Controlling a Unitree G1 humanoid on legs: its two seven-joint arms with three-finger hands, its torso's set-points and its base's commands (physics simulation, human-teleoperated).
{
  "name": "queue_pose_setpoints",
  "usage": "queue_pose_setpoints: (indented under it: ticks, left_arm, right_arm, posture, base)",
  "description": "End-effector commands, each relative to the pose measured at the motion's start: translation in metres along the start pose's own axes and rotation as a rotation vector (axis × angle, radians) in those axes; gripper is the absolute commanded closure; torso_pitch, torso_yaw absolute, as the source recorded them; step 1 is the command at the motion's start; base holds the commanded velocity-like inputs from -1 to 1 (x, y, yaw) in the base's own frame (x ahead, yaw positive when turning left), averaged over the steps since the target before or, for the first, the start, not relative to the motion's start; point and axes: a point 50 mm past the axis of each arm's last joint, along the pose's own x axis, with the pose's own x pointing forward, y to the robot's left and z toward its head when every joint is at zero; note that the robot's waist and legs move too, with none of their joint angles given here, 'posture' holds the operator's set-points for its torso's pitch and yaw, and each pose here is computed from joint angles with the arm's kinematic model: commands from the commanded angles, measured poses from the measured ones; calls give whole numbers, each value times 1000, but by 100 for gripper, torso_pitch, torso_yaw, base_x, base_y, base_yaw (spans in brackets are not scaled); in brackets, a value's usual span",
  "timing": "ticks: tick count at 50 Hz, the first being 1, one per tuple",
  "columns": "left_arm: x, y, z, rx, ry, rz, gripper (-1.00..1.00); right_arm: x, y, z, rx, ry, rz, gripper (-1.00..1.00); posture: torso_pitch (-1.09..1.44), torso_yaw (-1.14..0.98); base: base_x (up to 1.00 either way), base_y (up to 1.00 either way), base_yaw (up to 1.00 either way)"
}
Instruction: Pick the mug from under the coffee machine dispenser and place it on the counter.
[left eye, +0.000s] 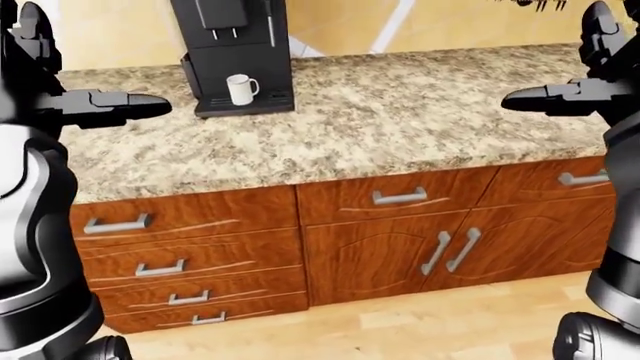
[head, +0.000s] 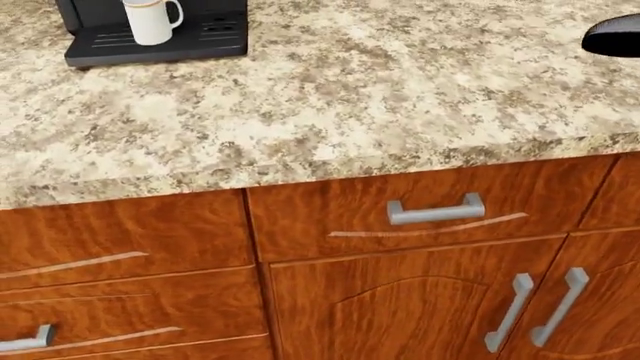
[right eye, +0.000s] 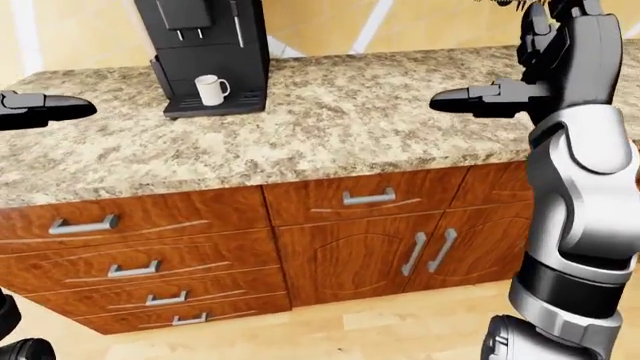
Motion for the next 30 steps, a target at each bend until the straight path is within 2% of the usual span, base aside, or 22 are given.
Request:
queue_pose_setpoints:
  ticks: [1, 30]
  left_arm:
    - [1, 3, 12, 3, -59, 14, -100]
    - [1, 4, 15, 6, -62, 15, -100]
  right_arm:
    - [1, -2, 14, -7, -62, -2, -100]
    - [1, -3, 17, 0, -68, -8, -100]
  posture:
    - [0, 0]
    - [0, 0]
  base:
    - [24, 2, 0]
    - [20, 0, 0]
